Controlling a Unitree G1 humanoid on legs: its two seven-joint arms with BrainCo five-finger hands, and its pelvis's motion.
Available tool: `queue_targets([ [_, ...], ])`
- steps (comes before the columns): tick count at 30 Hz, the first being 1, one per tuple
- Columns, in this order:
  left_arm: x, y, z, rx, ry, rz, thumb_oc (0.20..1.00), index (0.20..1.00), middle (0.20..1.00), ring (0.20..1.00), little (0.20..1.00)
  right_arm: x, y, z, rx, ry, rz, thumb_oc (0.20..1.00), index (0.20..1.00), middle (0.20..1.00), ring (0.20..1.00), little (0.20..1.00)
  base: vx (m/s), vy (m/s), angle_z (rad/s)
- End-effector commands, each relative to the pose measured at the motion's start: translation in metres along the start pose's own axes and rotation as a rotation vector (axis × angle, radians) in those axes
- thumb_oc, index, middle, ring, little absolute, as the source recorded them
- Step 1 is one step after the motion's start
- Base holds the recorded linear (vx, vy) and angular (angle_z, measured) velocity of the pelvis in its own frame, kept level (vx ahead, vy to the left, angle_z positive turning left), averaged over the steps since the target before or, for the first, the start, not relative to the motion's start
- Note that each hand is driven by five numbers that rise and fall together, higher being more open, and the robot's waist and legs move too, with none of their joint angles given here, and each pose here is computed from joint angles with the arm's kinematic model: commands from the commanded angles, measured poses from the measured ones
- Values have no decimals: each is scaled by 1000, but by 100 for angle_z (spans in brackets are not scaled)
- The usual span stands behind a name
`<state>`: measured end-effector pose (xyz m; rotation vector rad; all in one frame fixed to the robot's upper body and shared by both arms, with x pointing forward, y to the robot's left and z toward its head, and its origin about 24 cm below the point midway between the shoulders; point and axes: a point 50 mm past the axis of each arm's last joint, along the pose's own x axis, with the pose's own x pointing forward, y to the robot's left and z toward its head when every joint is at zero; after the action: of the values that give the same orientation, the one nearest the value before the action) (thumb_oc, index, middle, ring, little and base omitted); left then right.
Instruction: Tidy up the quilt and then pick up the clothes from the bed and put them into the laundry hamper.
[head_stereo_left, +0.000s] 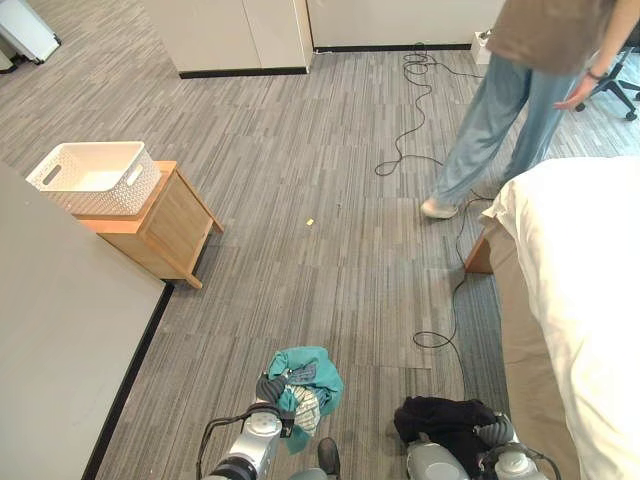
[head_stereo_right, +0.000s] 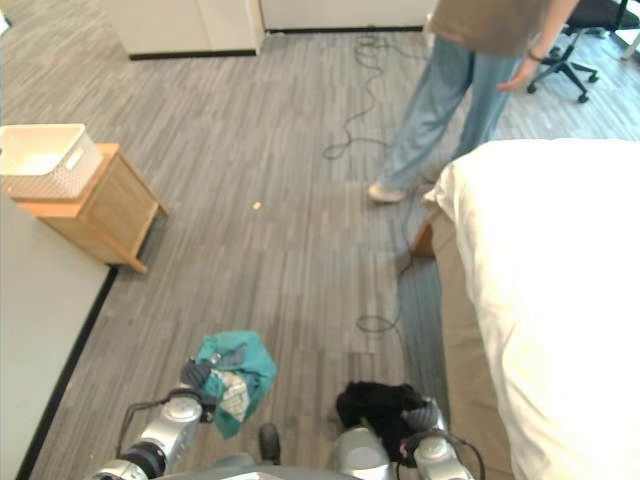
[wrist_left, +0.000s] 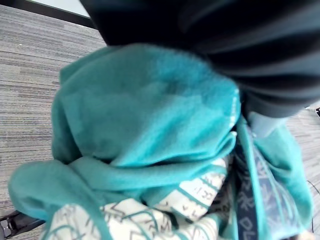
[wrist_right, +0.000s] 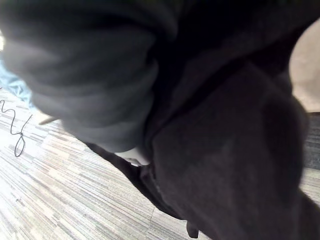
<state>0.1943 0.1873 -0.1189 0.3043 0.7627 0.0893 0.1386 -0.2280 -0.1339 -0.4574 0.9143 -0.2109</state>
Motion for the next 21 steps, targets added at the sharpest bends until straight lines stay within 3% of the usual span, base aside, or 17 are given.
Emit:
queue_targets([
  [1,10,18,32,-151,-108,37,200,200,200,200,200,1,-9,-29,-24,123,3,200,200,200,200,200,82,-105,45],
  [8,6,20,9,-165,-36,35,200,200,200,200,200,3,-18,-23,-66,80,-2,200,200,200,200,200,113,-107,3],
  [14,8,7,14,-116,-25,0,200,200,200,200,200,9,-31,-12,-84,50,-40,200,200,200,200,200,112,-136,6],
  [21,0,-3,-15,-85,73,-32,200,200,200,200,200,13,-32,-6,-158,36,-20,200,200,200,200,200,421,19,2],
])
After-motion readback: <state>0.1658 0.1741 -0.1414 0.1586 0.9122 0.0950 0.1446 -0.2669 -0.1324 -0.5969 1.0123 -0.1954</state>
